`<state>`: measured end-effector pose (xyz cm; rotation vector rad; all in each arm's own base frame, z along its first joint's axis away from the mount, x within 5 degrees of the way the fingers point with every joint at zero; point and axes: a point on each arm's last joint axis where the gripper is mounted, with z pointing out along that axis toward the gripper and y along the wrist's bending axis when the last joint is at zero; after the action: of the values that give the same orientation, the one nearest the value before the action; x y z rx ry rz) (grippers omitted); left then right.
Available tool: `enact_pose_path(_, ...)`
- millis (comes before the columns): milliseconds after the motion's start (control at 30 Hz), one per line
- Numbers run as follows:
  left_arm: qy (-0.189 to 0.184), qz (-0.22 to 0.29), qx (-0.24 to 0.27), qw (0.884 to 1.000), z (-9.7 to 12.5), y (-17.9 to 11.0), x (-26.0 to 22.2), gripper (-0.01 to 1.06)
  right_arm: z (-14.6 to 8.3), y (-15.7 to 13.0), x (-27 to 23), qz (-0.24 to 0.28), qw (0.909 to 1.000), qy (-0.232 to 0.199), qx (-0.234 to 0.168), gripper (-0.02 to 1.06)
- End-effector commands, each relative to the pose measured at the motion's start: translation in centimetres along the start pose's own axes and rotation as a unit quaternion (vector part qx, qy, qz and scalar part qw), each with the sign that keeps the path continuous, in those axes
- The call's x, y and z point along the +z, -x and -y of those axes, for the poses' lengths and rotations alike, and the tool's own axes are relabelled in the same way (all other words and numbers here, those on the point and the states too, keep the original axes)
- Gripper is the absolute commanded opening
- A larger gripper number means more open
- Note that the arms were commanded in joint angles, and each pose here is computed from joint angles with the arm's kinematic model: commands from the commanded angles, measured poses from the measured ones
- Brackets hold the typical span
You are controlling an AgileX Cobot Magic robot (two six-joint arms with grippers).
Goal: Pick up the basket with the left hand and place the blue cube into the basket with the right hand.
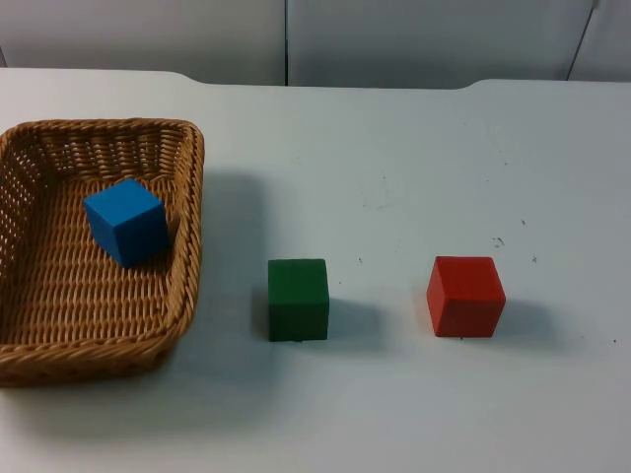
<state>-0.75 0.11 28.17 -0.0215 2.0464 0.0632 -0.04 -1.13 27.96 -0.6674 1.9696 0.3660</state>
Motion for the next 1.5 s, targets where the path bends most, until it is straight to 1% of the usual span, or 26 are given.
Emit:
enact_pose_path(0, 0.001, -0.001, -0.003, 1.0, 0.01, -0.17, 0.12, 1.05, -0.07, -0.08, 0.17, 0.004, 0.9999, 0.004, -0.014, 0.94)
enact_pose_path(33, 0.001, -0.001, -0.003, 1.0, 0.01, -0.17, 0.12, 1.05, -0.07, -0.08, 0.17, 0.004, 0.9999, 0.004, -0.014, 0.94)
enact_pose_path(67, 0.001, -0.001, -0.003, 1.0, 0.01, -0.17, 0.12, 1.05, -0.09, -0.06, 0.14, 0.004, 0.9999, 0.005, -0.016, 1.02)
enact_pose_path(133, 0.001, -0.001, -0.003, 1.0, 0.01, -0.17, 0.12, 1.05, -0.1, -0.07, 0.14, 0.004, 0.9999, 0.006, -0.015, 1.05)
enact_pose_path(1167, 0.001, -0.001, -0.003, 1.0, 0.01, -0.17, 0.12, 1.05, -0.1, -0.07, 0.14, 0.004, 0.9998, 0.006, -0.016, 1.05)
enact_pose_path(1267, 0.001, -0.001, -0.003, 1.0, 0.01, -0.17, 0.12, 1.05, -0.11, -0.07, 0.13, 0.004, 0.9999, -0.004, -0.011, 1.05)
enact_pose_path(1367, 0.001, -0.001, -0.003, 1.0, 0.01, -0.17, 0.12, 1.05, -0.18, -0.09, 0.07, 0.003, 0.9989, -0.045, 0.011, 1.05)
enact_pose_path(1400, 0.001, -0.001, -0.003, 1.0, 0.01, -0.17, 0.12, 1.05, -0.18, -0.09, 0.07, 0.003, 0.9989, -0.045, 0.011, 1.05)
enact_pose_path(1467, 0.001, -0.001, -0.003, 1.0, 0.01, -0.17, 0.12, 1.05, -0.23, -0.11, 0.02, 0.002, 0.9964, -0.079, 0.029, 1.05)
